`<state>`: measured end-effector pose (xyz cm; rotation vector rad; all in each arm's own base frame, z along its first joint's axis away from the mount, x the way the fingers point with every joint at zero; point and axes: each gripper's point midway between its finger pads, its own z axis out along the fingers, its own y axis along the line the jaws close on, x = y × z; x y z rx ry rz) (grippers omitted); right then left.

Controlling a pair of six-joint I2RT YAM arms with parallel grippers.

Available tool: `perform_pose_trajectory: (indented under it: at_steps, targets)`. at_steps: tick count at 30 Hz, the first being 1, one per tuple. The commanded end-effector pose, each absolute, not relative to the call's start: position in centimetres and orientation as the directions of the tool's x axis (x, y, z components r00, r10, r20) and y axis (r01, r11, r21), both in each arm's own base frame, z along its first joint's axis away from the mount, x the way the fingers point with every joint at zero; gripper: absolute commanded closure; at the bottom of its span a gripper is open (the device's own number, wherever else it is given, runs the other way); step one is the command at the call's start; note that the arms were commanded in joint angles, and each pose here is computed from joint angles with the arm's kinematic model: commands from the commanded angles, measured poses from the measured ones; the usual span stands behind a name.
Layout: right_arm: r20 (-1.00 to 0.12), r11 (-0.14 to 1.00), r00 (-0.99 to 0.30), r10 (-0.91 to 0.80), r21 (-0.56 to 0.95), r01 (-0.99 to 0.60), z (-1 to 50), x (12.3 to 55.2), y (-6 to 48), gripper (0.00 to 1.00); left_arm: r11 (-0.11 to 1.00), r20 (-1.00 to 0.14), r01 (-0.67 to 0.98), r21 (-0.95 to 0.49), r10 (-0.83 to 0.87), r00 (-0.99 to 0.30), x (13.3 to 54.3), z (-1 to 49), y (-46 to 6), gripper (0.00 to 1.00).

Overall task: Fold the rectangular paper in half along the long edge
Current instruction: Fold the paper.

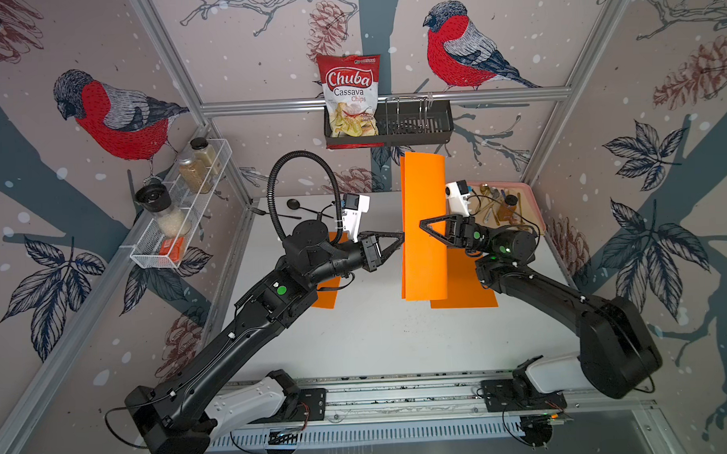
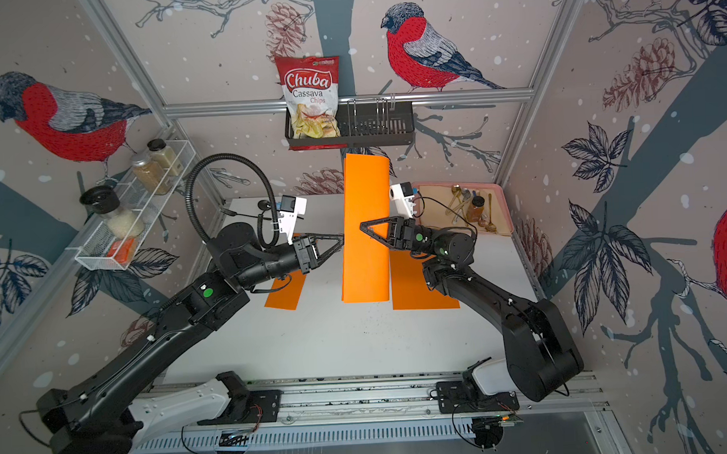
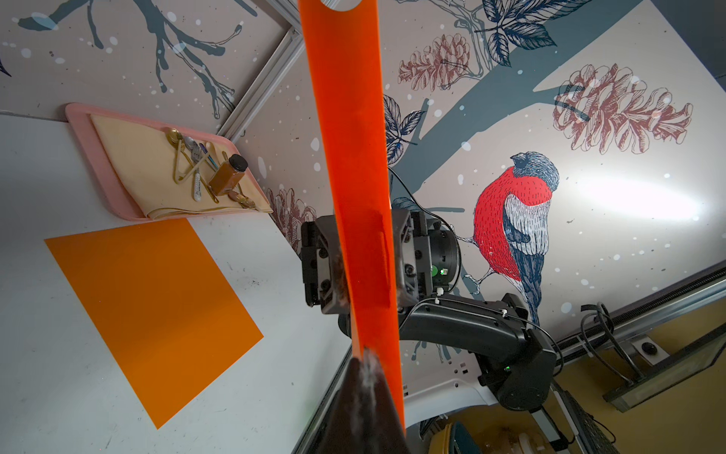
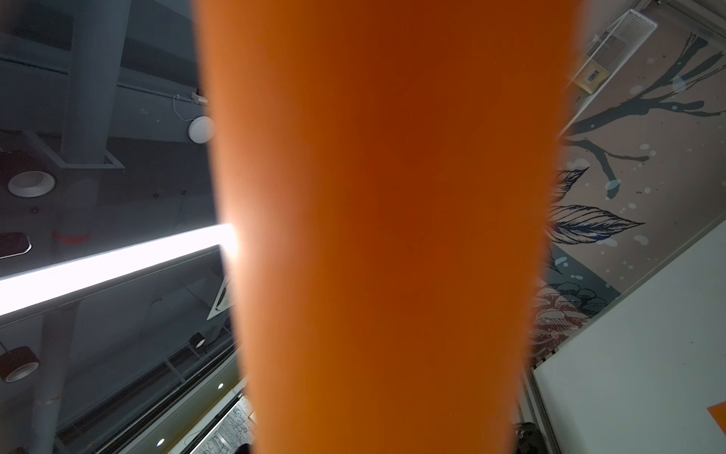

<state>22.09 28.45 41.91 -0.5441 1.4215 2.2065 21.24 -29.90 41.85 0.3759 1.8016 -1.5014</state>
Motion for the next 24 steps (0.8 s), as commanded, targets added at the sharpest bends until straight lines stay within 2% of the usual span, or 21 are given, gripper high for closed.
perform_pose_trajectory:
  at_steps: [1, 10, 13, 17, 24]
  targets:
    - [-0.580, -0.347, -0.795, 0.177, 0.720, -0.601, 42.00, 22.07, 28.39, 0.70, 0.253, -0.720, 0.674, -0.694, -0.252, -0.647, 21.07, 43.01, -29.74, 1.00]
    - [-0.582, -0.345, -0.794, 0.176, 0.719, -0.604, 42.00, 22.10, 28.33, 0.72, 0.254, -0.720, 0.674, -0.694, -0.255, -0.646, 21.02, 43.02, -29.65, 1.00]
    - [-0.581, -0.348, -0.795, 0.174, 0.719, -0.602, 42.08, 22.02, 28.28, 0.67, 0.254, -0.720, 0.674, -0.694, -0.256, -0.644, 21.04, 43.03, -29.61, 1.00]
    - [-0.583, -0.352, -0.793, 0.175, 0.716, -0.603, 42.25, 21.94, 28.29, 0.66, 0.256, -0.717, 0.670, -0.697, -0.254, -0.649, 21.13, 42.89, -29.72, 1.00]
    - [-0.585, -0.354, -0.792, 0.175, 0.713, -0.605, 42.37, 21.74, 28.33, 0.68, 0.255, -0.715, 0.668, -0.699, -0.246, -0.654, 21.18, 42.63, -29.91, 0.91]
